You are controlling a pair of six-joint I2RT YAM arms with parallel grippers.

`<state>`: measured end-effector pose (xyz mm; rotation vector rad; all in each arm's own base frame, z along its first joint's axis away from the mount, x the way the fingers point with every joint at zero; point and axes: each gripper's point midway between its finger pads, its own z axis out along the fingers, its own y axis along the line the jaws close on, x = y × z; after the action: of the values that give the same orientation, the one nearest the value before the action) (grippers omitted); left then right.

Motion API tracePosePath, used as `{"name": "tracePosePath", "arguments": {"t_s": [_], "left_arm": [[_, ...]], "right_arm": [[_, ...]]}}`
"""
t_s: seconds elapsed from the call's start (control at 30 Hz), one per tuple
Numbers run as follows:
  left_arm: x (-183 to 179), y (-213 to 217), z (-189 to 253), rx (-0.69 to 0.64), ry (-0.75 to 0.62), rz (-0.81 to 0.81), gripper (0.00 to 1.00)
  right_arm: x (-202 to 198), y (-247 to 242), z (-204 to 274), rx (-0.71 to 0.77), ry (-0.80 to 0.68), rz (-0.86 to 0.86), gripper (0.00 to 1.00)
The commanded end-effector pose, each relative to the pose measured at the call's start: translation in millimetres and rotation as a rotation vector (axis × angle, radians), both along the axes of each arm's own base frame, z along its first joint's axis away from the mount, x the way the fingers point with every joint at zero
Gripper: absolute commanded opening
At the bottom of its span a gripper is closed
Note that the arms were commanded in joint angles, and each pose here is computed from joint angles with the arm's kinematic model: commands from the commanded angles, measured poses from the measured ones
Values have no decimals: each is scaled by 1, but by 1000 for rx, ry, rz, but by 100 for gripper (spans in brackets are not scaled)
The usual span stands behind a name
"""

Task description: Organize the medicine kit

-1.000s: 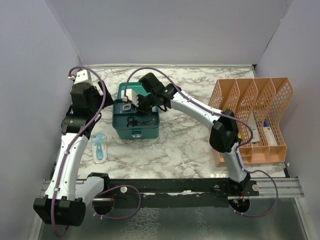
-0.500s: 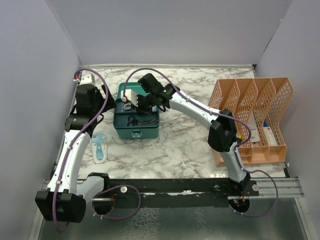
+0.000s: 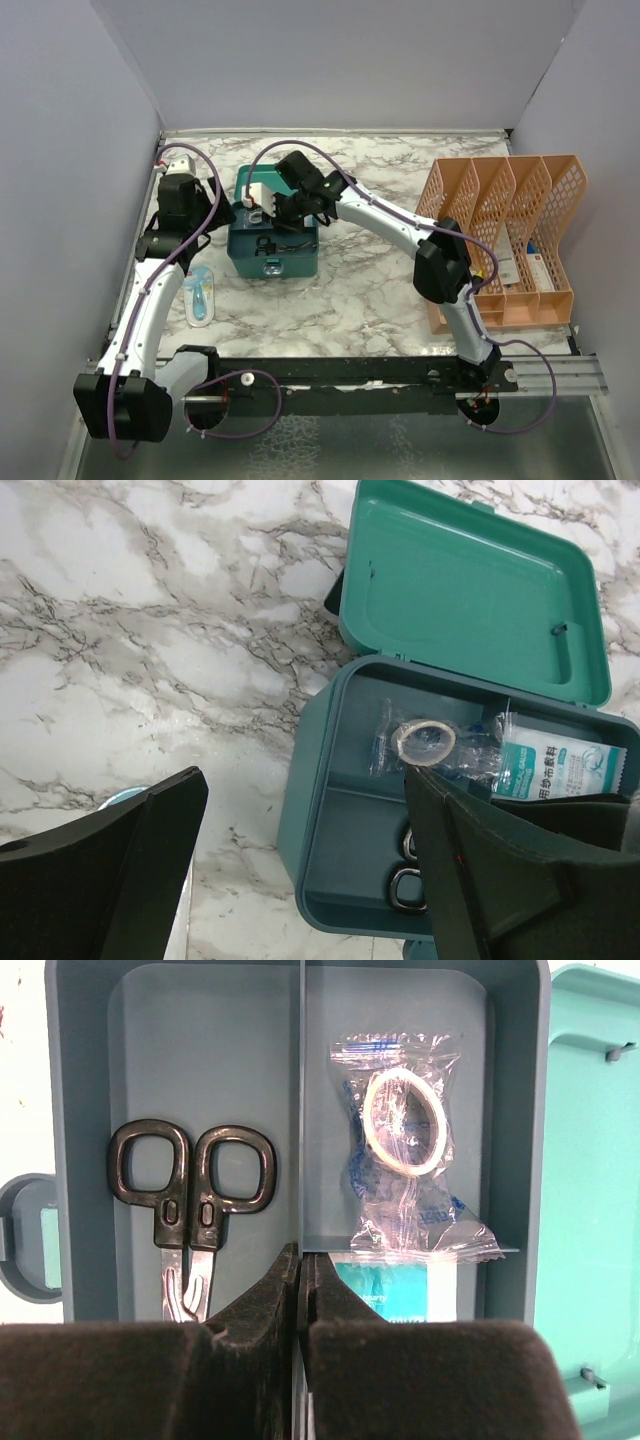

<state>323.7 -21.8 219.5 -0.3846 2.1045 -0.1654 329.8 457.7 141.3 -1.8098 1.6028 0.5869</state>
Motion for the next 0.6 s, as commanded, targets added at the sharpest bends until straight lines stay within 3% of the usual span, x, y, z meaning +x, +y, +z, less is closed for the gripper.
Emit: {"name": "tracePosePath", "arguments": {"t_s": [0.0, 0.27, 0.57], "left_arm": [[4, -5, -4, -30, -7, -19, 83], [8, -9, -8, -44, -12, -31, 83], [9, -11, -11, -50, -6, -45, 83]], "right_arm": [[4, 0, -6, -16, 10, -39, 3], [6, -2, 3, 10, 20, -103, 28], [11, 1, 72, 148, -2, -209, 40]]}}
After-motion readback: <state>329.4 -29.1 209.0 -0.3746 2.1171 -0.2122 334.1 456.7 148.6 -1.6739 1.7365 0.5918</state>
